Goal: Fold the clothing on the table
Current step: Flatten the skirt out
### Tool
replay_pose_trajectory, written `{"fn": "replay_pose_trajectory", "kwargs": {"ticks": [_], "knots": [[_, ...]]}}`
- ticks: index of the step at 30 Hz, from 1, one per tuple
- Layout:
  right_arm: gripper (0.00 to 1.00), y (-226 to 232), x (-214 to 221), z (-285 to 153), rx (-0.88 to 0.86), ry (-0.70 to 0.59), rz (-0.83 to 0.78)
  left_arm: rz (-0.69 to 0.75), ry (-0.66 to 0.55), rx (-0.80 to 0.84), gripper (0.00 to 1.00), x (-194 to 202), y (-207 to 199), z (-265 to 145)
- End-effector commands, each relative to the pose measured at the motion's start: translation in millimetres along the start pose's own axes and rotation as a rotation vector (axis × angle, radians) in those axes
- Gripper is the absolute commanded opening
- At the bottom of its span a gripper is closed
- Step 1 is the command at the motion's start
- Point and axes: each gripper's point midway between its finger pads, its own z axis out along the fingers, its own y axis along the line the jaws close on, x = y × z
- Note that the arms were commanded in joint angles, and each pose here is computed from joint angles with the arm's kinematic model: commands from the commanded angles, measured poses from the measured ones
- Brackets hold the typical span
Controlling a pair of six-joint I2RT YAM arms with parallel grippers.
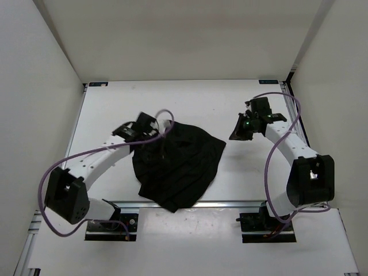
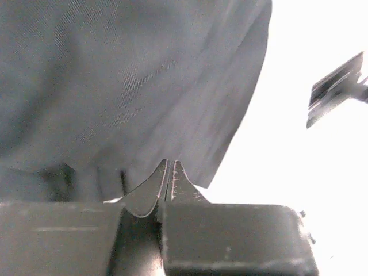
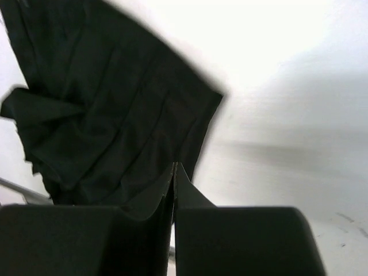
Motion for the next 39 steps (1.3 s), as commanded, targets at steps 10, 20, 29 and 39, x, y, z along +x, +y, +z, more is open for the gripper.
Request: {"fn": "replay_pose_trajectory", "kwargs": {"ticks": [10,20,29,39], "knots": [[0.06,68.3,83.2,25.2,-0.143,0.283,-0.099,0.004,-0.376,-0.247,0.55,-144.0,63.3,-33.6],[0.0,12.0,141.6,49.8,0.044,0.55,-0.047,-0.053,-0.247,-0.429,0.5,-94.2,123.2,26.2],[0.0,-16.6,32.7,96.6,0.111,0.376,-0.046,-0.157,-0.126,-0.204,0.48,-1.5,79.4,43.2],[0.0,52.9,-13.1,68.6,-0.036,0.205,-0.207,-0.19,-0.463,-0.329,0.6,-122.5,97.2,-56.3]]}}
